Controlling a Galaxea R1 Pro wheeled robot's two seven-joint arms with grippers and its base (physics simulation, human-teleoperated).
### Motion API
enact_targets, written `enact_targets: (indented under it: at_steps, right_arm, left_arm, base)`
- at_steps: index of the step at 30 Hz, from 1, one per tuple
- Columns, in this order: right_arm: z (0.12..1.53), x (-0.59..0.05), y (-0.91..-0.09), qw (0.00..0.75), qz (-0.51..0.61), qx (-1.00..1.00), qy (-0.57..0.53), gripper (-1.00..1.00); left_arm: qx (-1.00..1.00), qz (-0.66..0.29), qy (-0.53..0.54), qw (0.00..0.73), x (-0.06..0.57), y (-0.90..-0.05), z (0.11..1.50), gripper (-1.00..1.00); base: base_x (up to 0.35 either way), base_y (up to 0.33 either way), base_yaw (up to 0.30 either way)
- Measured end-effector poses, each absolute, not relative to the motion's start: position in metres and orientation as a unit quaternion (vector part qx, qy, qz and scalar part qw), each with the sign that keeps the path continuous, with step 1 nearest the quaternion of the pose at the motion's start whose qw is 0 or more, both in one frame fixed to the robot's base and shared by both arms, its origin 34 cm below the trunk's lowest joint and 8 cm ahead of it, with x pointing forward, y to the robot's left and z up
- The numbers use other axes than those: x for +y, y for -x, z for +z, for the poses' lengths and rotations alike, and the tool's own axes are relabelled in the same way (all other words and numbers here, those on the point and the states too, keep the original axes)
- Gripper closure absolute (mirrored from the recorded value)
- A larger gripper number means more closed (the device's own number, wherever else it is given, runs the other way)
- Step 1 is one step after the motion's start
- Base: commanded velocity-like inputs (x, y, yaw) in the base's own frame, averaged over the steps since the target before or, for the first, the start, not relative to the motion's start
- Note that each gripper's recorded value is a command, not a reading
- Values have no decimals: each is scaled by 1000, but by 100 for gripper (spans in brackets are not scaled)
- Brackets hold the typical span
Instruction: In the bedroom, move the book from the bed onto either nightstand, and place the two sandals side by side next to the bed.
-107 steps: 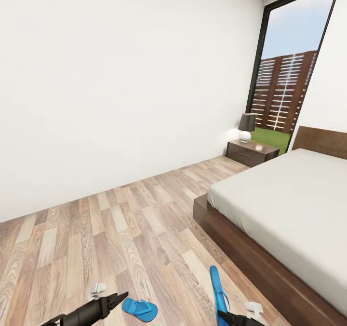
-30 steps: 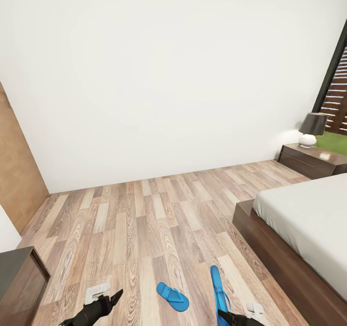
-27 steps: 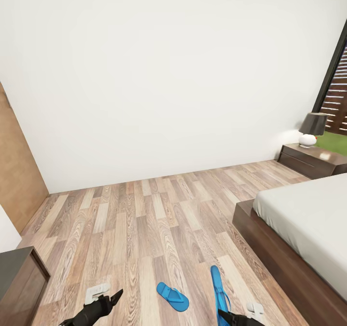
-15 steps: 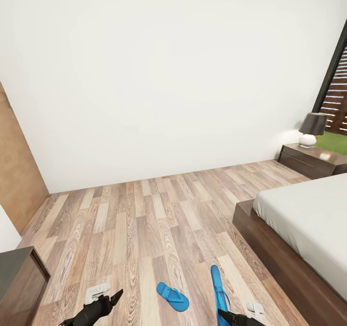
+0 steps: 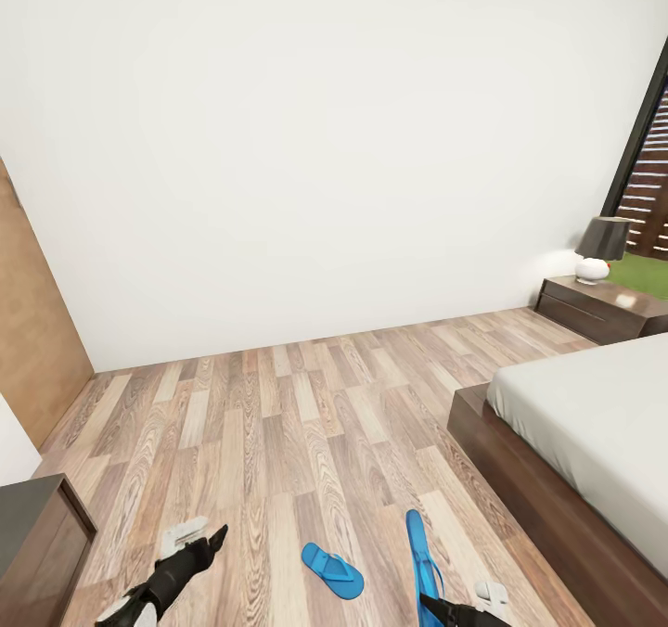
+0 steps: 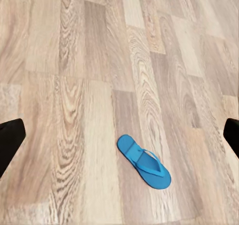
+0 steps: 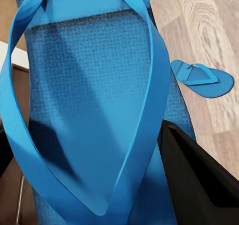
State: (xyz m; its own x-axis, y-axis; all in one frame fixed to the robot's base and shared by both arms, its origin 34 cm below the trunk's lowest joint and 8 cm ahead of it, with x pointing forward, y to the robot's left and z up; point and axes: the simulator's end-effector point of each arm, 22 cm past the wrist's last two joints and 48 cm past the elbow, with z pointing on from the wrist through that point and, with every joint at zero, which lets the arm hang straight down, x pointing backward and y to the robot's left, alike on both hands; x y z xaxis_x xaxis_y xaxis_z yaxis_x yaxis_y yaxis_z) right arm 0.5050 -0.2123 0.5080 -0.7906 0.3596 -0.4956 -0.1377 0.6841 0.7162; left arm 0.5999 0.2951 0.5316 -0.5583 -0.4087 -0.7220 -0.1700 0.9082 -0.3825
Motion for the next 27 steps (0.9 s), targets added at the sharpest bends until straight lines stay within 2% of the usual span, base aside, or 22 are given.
enact_targets:
  at_steps: [6, 9, 16, 27]
  right_arm:
    - [507, -214, -505, 319, 388, 863, -64, 100]
    - [502, -218, -506, 318, 376, 868, -69, 100]
    - [470, -259, -509, 309, 269, 906, -105, 100]
    - [466, -265, -510, 308, 254, 910, -111, 100]
  left_arm:
    - [875, -85, 186, 439, 312, -602, 531, -100]
    - [878, -83, 178, 436, 308, -601, 529, -100]
    - [882, -83, 166, 433, 303, -599, 527, -100]
    - [885, -88, 153, 431, 295, -597, 525, -100]
  base:
    - [0, 0, 0]
    - [0, 0, 0]
    - [0, 0, 0]
    - [0, 0, -10]
